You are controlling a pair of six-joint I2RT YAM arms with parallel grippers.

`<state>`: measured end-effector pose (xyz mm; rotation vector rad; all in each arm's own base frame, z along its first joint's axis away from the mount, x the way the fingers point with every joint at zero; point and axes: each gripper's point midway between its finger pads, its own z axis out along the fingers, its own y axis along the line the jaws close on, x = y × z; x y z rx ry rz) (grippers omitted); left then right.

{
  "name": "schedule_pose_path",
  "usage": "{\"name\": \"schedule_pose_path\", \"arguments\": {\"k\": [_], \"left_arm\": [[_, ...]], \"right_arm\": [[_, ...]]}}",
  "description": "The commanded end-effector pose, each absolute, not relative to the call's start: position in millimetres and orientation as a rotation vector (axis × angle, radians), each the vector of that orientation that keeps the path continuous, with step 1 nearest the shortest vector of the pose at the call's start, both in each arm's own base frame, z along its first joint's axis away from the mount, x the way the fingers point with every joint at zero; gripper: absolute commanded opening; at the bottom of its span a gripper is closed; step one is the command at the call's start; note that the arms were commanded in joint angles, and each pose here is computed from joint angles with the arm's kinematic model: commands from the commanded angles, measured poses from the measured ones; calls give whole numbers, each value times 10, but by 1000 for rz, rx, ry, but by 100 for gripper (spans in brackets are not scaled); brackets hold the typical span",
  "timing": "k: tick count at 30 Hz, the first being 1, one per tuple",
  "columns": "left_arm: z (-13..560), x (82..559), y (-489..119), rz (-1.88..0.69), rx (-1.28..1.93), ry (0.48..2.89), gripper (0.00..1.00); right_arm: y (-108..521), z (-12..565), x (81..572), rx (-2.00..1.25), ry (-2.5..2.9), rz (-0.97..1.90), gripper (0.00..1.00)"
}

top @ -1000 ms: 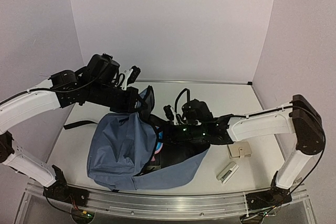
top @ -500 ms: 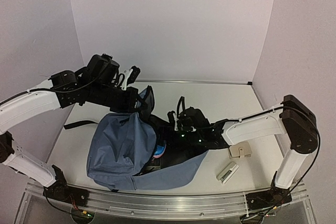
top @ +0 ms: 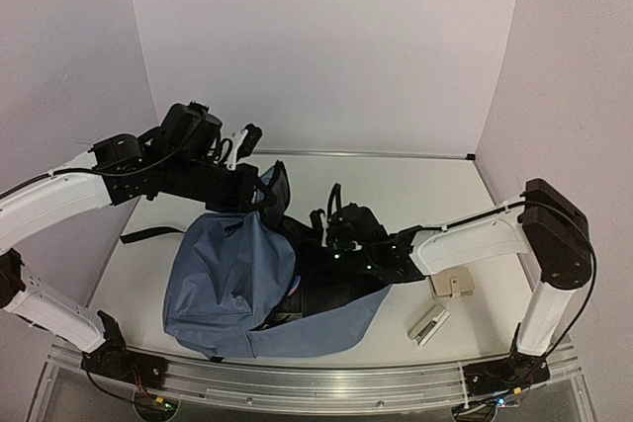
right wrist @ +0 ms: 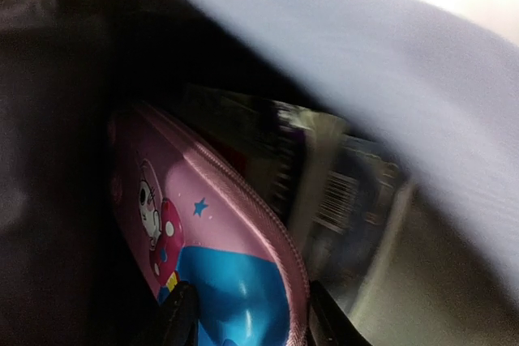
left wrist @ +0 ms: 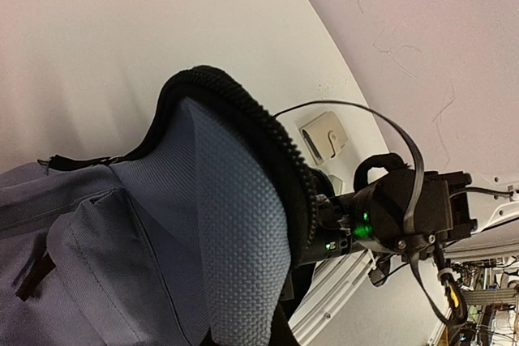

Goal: Pack the student bag
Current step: Place the stationery in the student bag.

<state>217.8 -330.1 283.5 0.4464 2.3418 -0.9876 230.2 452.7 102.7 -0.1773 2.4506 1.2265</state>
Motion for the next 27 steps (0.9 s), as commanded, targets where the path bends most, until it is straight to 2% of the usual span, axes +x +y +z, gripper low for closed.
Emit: {"name": "schedule_pose_path", "arguments": {"k": [1,4,6,9,10,12,14,16,18,20,27], "left_arm": [[3323,2205,-3376,-1110,462,2152,0],[3312,2205,-3386,-1117,462,2155,0],[3303,2206,-3382,-1117,459,2158,0],[3294,2213,-3381,-1120,455,2160,0],[3289,2218,-3381,-1120,453,2161,0],[3282,2221,-3389,-1122,455,2161,0],[3281,2228,-3396,-1124,455,2160,0],[3285,2237,-3401,-1127,456,2157,0],[3279,2247,-3402,-1127,454,2158,0],[3266,2249,-3404,-1127,455,2161,0],[3261,2240,-3378,-1127,447,2163,0]], "right_arm": [[4899,1036,2210,-267,2428,1279,39],[5019,1056,2229,-272,2409,1308,39],[5017,1093,2246,-272,2391,1307,42],[4906,1176,2272,-257,2362,1277,54],[4849,1203,2277,-250,2353,1263,63],[4721,1224,2266,-234,2350,1236,73],[4606,1204,2249,-218,2359,1213,77],[4519,1175,2225,-203,2371,1198,78],[4470,1176,2205,-189,2377,1198,77],[4454,1178,2191,-184,2381,1203,70],[4632,1158,2138,-252,2394,1272,35]]}}
